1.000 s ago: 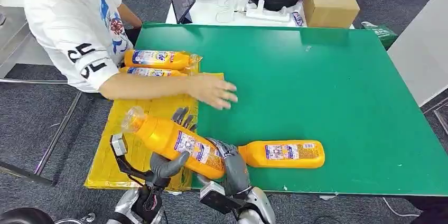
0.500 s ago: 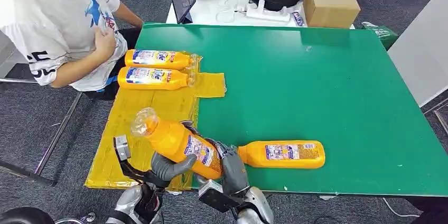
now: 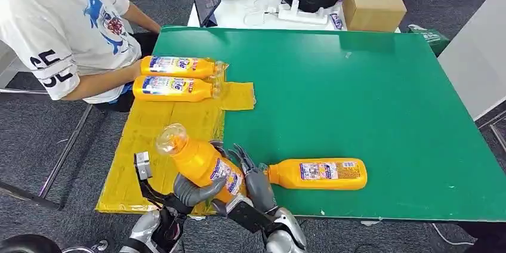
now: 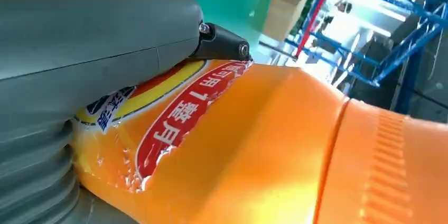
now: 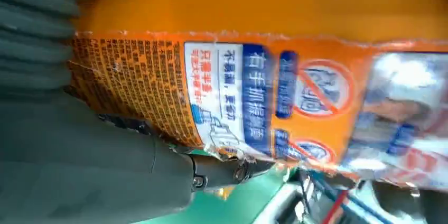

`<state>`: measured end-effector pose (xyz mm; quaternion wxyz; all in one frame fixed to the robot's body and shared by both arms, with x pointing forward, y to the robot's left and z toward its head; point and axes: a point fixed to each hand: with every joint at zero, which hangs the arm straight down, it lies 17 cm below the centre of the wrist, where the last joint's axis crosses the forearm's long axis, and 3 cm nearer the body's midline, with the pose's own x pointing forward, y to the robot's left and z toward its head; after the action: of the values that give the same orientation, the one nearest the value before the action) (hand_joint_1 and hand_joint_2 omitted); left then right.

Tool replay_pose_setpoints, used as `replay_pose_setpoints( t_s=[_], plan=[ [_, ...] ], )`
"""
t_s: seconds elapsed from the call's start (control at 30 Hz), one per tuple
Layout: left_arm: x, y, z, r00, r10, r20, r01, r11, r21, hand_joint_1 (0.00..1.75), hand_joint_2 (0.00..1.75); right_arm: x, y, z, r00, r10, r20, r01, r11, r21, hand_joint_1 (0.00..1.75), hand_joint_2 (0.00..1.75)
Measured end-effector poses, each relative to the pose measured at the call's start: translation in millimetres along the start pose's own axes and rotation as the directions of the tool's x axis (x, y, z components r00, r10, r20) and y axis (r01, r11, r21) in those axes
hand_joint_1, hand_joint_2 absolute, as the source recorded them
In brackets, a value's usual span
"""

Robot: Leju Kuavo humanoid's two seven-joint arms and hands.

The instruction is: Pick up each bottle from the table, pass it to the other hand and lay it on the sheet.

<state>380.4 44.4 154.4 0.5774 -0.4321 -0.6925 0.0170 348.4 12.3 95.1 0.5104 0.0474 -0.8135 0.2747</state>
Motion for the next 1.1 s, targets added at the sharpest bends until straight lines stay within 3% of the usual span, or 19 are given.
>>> replay_pose_setpoints(
  t_s=[0.13, 0.27, 0.43, 0.5, 0.6, 0.67, 0.8, 1.07, 1.1],
  plan=[
    [10.0, 30.9, -4.9, 0.985, -0.170, 0.022, 0.165, 0.976, 0.142, 1.75, 1.75, 14.0, -7.6, -3.0, 0.996, -0.086, 0.028, 0.086, 0.996, 0.005, 0.00, 0.00],
    [53.3, 75.3, -12.2, 0.901, -0.428, 0.068, 0.380, 0.856, 0.350, 1.75, 1.75, 34.9, -39.4, -7.3, 0.987, -0.139, 0.084, 0.145, 0.987, -0.067, 0.00, 0.00],
    [81.7, 86.9, -16.6, 0.864, -0.492, 0.106, 0.411, 0.812, 0.414, 1.75, 1.75, 51.1, -61.0, -9.4, 0.982, -0.133, 0.131, 0.148, 0.983, -0.112, 0.00, 0.00],
    [98.5, 96.4, -13.3, 0.796, -0.595, 0.110, 0.477, 0.729, 0.491, 1.75, 1.75, 57.7, -71.4, -8.9, 0.981, -0.112, 0.160, 0.136, 0.979, -0.149, 0.00, 0.00],
    [148.3, 114.1, -7.3, 0.593, -0.800, 0.088, 0.579, 0.500, 0.644, 1.75, 1.75, 72.6, -99.0, -9.2, 0.980, -0.021, 0.200, 0.073, 0.964, -0.254, 0.00, 0.00],
    [175.3, 120.8, -7.4, 0.495, -0.867, 0.066, 0.598, 0.395, 0.698, 1.75, 1.75, 82.2, -120.3, -9.0, 0.975, 0.017, 0.220, 0.058, 0.943, -0.328, 0.00, 0.00],
    [203.2, 122.3, -15.0, 0.307, -0.952, -0.007, 0.660, 0.208, 0.722, 1.75, 1.75, 95.7, -158.7, -4.5, 0.968, 0.049, 0.248, 0.071, 0.889, -0.452, 0.00, 0.00],
    [211.4, 130.4, -20.2, 0.266, -0.963, -0.034, 0.670, 0.159, 0.725, 1.75, 1.75, 106.1, -178.1, -0.6, 0.960, 0.075, 0.269, 0.074, 0.862, -0.502, 0.00, 0.00],
    [210.3, 131.0, -21.5, 0.230, -0.971, -0.064, 0.688, 0.115, 0.717, 1.75, 1.75, 107.5, -182.4, 0.8, 0.959, 0.079, 0.274, 0.079, 0.851, -0.520, 0.00, 0.00]
  ],
)
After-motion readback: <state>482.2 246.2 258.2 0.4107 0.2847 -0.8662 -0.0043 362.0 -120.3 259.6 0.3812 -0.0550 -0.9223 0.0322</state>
